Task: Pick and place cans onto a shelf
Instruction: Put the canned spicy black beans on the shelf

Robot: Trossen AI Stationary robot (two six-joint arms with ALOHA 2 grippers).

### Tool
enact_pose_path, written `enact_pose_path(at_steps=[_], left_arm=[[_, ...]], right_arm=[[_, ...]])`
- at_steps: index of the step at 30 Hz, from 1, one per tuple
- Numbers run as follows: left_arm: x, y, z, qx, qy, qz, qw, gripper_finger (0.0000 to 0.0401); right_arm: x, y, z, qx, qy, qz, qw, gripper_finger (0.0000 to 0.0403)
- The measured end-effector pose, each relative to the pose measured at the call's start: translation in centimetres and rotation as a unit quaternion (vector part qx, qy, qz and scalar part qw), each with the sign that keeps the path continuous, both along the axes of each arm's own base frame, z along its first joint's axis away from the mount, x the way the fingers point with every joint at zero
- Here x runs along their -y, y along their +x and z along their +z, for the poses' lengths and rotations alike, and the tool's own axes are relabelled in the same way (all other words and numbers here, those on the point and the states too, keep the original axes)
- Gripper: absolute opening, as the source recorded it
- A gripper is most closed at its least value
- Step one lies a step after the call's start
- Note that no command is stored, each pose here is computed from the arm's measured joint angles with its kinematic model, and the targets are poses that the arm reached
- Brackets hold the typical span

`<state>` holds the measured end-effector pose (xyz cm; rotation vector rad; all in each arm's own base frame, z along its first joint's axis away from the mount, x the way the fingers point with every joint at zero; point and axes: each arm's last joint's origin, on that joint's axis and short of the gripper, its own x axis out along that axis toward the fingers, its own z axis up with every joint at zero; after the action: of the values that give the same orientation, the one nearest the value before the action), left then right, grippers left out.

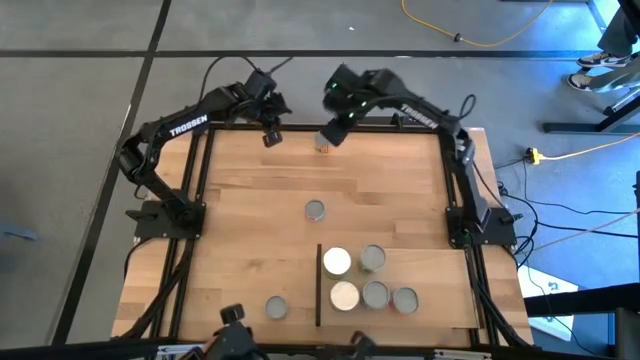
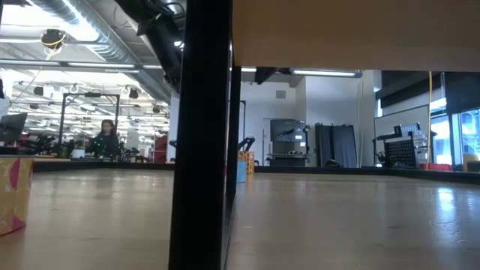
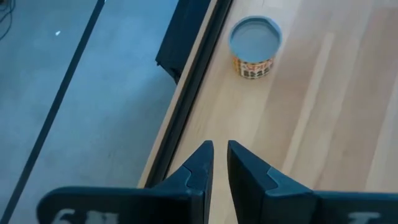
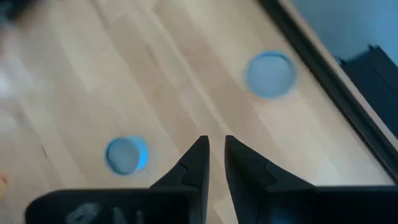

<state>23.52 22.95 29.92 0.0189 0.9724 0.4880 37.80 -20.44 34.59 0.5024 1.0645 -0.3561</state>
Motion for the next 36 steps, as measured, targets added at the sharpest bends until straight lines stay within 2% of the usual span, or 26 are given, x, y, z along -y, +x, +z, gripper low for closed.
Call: enact_pose_path(at_steps=[7, 11, 14, 16, 20, 28, 36], left_arm=[[-0.6, -0.6, 0.0, 0.001, -0.003, 0.011, 1.0, 0.0039], [-0.7, -0.7, 0.0, 0.001, -0.003, 0.013, 1.0, 0.0039], [-0.6, -0.7, 0.0, 0.001, -0.004, 0.013, 1.0, 0.0039], [-0.6, -0.7, 0.0, 0.001, -0.004, 0.013, 1.0, 0.0039], [-0.6, -0.7, 0.0, 0.001, -0.004, 0.014, 1.0, 0.0039], [-0.5, -0.8, -0.2, -0.01, -0.01, 0.016, 1.0, 0.0039], [-1.4, -1.8, -0.2, -0.024, 0.007, 0.047, 0.999, 0.0039]], right_arm=[[-2.4, 4.2, -4.1, -0.048, -0.074, 0.114, 0.99, 0.0053], [-3.3, 6.2, -5.7, -0.067, -0.143, 0.132, 0.979, 0.0053], [-3.8, 7.2, -6.8, -0.099, -0.208, 0.152, 0.961, 0.0053], [-4.2, 7.7, -7.3, -0.111, -0.23, 0.163, 0.953, 0.0053], [-4.9, 8.2, -8.1, -0.123, -0.237, 0.182, 0.947, 0.0053], [-5.5, 8.9, -9.0, -0.12, -0.234, 0.19, 0.946, 0.0053], [-5.5, 9.0, -8.9, -0.102, -0.215, 0.13, 0.963, 0.0053]])
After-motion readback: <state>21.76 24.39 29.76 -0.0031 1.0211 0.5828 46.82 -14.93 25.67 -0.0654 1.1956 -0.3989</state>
